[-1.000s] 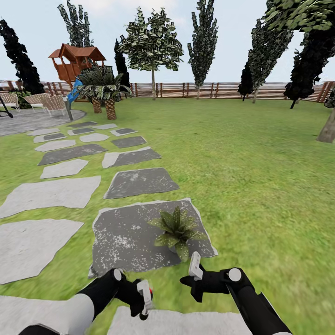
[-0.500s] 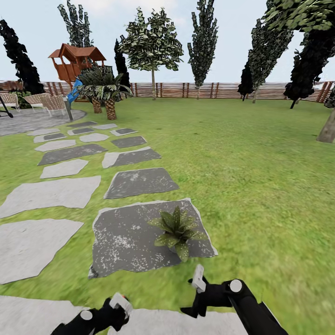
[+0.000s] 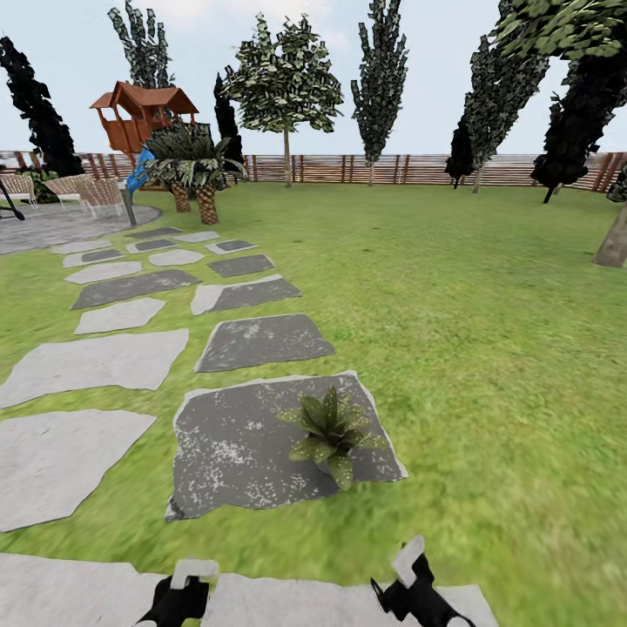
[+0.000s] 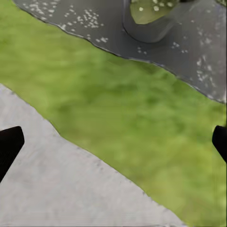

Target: Pick up the pesticide atomizer in the garden and spray insectifuge to fully cover both potted plants in the garden.

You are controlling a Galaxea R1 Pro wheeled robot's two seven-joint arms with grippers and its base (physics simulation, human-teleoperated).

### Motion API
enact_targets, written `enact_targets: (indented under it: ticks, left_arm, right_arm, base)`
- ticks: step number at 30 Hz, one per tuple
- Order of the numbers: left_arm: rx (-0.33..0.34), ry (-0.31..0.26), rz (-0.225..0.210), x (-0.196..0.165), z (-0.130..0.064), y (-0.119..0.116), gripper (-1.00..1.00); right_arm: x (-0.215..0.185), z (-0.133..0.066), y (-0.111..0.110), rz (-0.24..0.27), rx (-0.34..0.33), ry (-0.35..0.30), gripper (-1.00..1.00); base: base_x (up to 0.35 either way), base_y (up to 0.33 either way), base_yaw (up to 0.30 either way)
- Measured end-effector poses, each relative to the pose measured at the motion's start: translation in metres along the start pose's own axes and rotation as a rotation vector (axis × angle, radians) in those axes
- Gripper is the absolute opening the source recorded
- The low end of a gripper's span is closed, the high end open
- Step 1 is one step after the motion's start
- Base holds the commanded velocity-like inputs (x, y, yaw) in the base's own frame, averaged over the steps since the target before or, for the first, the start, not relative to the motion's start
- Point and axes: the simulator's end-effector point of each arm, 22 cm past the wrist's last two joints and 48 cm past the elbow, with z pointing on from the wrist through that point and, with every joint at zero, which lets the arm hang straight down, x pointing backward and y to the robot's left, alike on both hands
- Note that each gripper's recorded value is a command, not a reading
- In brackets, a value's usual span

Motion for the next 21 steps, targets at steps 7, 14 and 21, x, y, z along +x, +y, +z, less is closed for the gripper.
enact_targets:
  ticks: [7,14,21]
  left_arm:
    - [-0.053,-0.031,-0.026,0.003,-0.005,0.024,-1.0]
    - [-0.054,-0.03,-0.026,0.004,-0.005,0.025,-1.0]
    - [-0.055,-0.029,-0.026,0.005,-0.005,0.025,-1.0]
  right_arm:
    - [0.039,-0.034,-0.037,0.183,0.327,-0.07,1.0]
    - [0.044,-0.036,-0.034,0.187,0.325,-0.059,1.0]
    - [0.044,-0.035,-0.033,0.187,0.321,-0.058,1.0]
  base:
    - [0.0,0.0,0.0]
    - [0.097,0.071,0.0]
    - [0.232,0.23,0.0]
